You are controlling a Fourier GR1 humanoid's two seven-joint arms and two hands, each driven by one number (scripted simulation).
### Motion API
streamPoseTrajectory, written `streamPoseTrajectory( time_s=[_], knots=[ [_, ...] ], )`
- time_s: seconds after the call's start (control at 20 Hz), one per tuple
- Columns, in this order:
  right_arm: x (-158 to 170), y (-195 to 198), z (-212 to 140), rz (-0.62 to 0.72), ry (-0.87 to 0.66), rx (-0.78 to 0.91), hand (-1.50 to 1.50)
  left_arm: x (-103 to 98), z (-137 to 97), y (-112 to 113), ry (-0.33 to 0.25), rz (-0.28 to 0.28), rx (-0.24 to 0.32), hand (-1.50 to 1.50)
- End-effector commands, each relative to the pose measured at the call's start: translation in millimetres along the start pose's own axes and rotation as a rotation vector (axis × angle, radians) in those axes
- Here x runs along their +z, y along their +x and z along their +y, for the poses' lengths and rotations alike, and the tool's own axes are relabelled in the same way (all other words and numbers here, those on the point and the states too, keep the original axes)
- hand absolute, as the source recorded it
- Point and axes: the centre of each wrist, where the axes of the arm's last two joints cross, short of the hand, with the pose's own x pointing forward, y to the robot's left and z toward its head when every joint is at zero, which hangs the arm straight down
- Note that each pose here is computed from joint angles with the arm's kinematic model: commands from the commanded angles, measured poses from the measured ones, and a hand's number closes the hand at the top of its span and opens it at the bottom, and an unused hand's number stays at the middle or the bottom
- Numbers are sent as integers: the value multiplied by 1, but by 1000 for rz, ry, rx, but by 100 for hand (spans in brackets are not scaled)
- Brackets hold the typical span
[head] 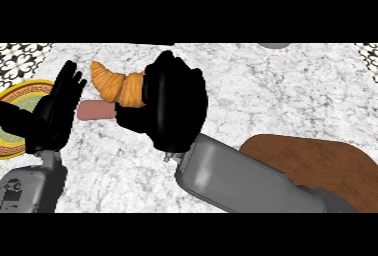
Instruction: Pick the croissant from the cutting board and place it in the pot
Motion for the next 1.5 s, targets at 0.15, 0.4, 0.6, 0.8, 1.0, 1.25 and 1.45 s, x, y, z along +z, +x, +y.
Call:
streamPoseTrajectory(
  time_s=[0.15, 0.4, 0.6, 0.8, 1.0, 1.25, 1.45],
  knots=[
    [-14, -13, 38, 210, -111, 332, 150, -3, 10, 0, 28, 1, 11, 0],
    [-19, -28, 55, 260, -76, 381, 150, 1, 5, -1, 11, -11, 5, 0],
    [-19, -58, 71, 287, -11, 376, 150, -2, 13, 9, 23, -25, -9, 0],
    [-28, -79, 72, 449, 61, 251, -150, 3, 5, -14, 5, 2, 3, 0],
    [-12, -103, 80, 457, 117, 90, -150, 2, -2, 2, -3, -24, 5, 0],
    [-17, -95, 72, 377, 81, -162, -150, -2, -3, 1, 1, -9, 10, 0],
    [-26, -87, 62, 329, -54, -350, -150, -3, -4, -2, 3, -3, 13, 0]
  ],
)
